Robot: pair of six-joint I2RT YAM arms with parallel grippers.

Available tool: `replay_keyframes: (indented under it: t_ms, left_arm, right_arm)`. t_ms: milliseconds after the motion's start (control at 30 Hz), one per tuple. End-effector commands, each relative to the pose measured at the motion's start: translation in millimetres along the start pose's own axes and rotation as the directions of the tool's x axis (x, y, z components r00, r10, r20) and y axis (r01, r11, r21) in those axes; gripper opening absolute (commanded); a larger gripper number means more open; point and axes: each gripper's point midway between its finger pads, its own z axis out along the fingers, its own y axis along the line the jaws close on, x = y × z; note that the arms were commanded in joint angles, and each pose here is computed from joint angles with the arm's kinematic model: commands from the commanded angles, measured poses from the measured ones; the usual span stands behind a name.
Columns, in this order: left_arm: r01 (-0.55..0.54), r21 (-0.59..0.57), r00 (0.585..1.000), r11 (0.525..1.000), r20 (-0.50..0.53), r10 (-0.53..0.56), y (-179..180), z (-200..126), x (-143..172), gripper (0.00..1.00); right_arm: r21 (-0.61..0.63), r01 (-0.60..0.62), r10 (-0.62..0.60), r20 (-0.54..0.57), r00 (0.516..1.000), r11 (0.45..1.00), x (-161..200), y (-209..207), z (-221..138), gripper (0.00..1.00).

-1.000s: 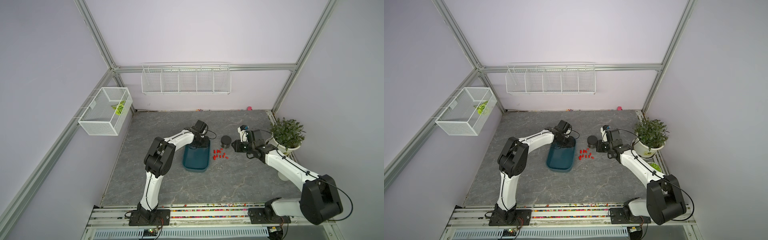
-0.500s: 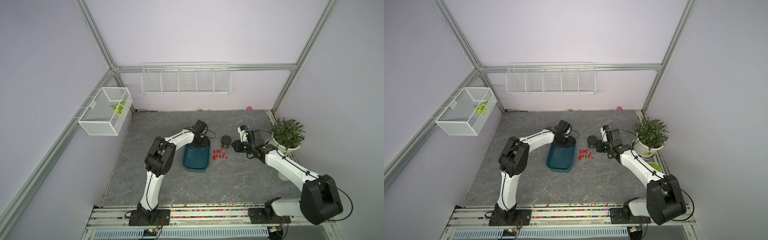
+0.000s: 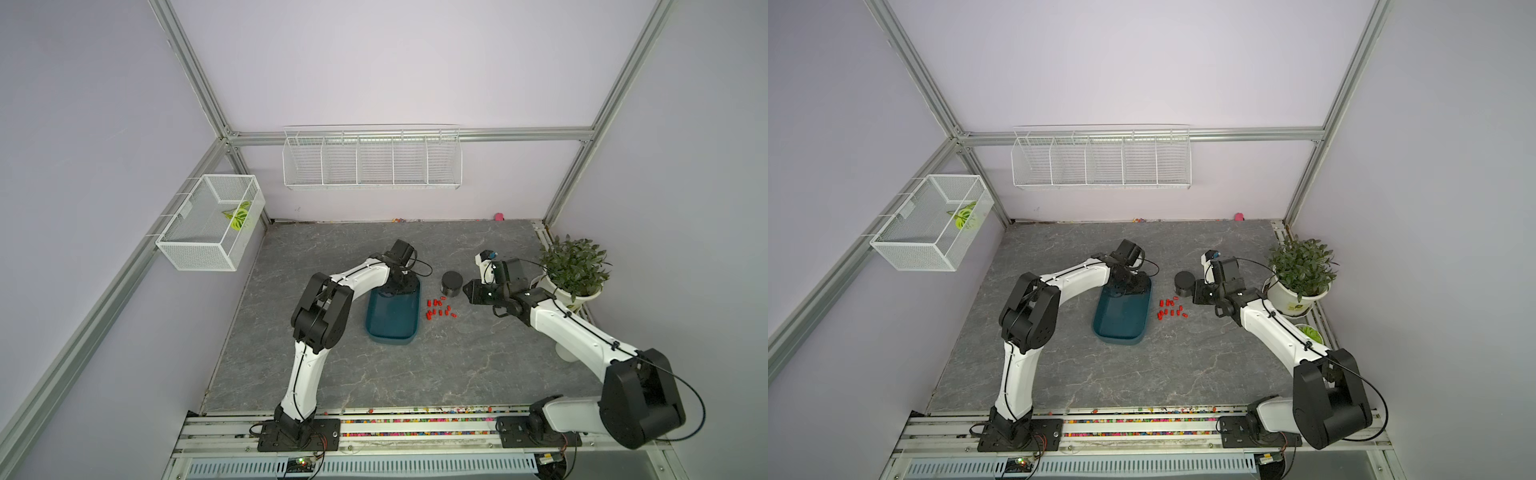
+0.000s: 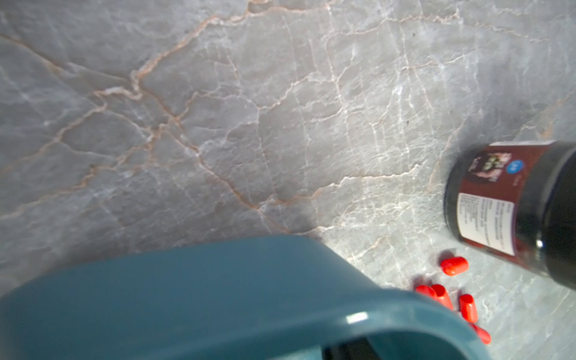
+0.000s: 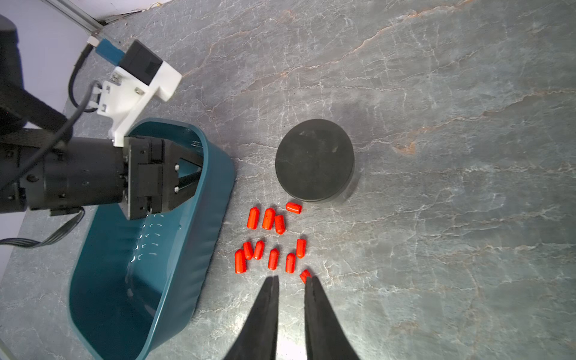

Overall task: Take the screw protection sleeves out of the storage box
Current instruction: Pick up the screw protection sleeve from the storage box.

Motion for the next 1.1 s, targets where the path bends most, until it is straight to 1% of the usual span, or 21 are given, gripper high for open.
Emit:
replay_keyframes:
  t_ms: [0,167,433,700,1067]
  left_arm:
    - [-0.016,-0.025,1.0,1.0,-0.017,0.016,-2.1,9.9,2.5,0.33]
    - [-0.03,-0.051,0.999,0.998,-0.026,0.029,-3.6,12.4,4.0,0.3]
    - [-0.027,-0.058,0.999,0.998,-0.035,0.025,-2.7,15.1,5.7,0.27]
    - [-0.025,-0.069,0.999,0.997,-0.038,0.022,-0.8,15.9,5.8,0.19]
    - [-0.023,-0.072,0.999,0.997,-0.033,0.02,-0.5,14.7,4.8,0.13]
  right_arm:
    - [0.007,0.015,-0.015,-0.004,1.0,1.0,-3.3,1.9,0.6,0.21]
    - [0.006,0.015,-0.015,-0.007,1.0,1.0,-3.1,1.8,1.1,0.21]
    - [0.007,0.014,-0.014,-0.01,1.0,1.0,-3.1,1.8,1.6,0.21]
    - [0.007,0.014,-0.014,-0.011,1.0,1.0,-3.0,1.8,1.7,0.21]
    - [0.006,0.015,-0.015,-0.015,1.0,1.0,-2.8,2.0,2.9,0.2]
